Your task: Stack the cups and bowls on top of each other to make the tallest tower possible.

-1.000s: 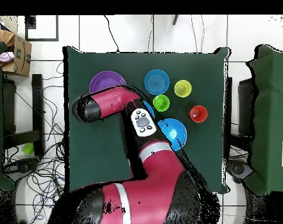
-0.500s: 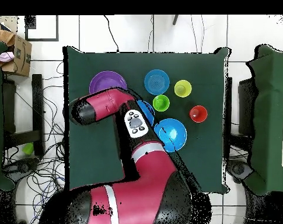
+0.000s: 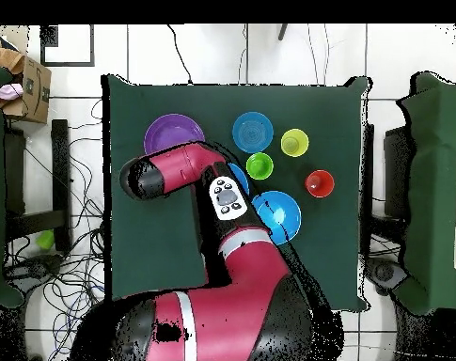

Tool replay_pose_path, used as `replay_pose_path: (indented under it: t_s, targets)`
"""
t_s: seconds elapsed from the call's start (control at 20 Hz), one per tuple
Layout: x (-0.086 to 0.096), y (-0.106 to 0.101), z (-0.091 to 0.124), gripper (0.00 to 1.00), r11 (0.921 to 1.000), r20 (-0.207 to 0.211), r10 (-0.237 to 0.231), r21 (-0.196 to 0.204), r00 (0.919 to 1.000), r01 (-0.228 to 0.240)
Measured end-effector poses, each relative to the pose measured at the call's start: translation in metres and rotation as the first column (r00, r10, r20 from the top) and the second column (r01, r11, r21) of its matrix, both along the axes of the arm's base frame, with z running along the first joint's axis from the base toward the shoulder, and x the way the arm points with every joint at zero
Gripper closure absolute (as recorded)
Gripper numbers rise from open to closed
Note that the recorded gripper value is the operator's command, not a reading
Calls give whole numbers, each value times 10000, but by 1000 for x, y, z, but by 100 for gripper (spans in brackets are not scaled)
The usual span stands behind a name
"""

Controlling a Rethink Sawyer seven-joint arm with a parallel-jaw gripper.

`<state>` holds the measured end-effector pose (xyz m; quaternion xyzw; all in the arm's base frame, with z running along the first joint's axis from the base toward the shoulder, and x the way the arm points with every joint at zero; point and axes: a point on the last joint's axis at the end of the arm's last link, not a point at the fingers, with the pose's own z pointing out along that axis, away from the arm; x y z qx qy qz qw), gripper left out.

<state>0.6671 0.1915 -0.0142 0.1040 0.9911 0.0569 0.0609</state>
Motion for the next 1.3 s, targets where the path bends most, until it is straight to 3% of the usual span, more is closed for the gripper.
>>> replay_pose_path:
  t_s: [0.45,0.65,0.7,0.95,1.3]
  targets:
    - [6,-15,-3,0,9997,23,-201,-142,9998,201]
    - [15,-35,6,0,9986,-68,-487,-207,9988,485]
    - [21,-51,9,0,9971,-214,-711,-282,9972,705]
    - [27,-91,15,0,9913,-614,-1260,-459,9901,1233]
    - [35,-123,30,0,9863,-1127,-1630,-436,9802,1590]
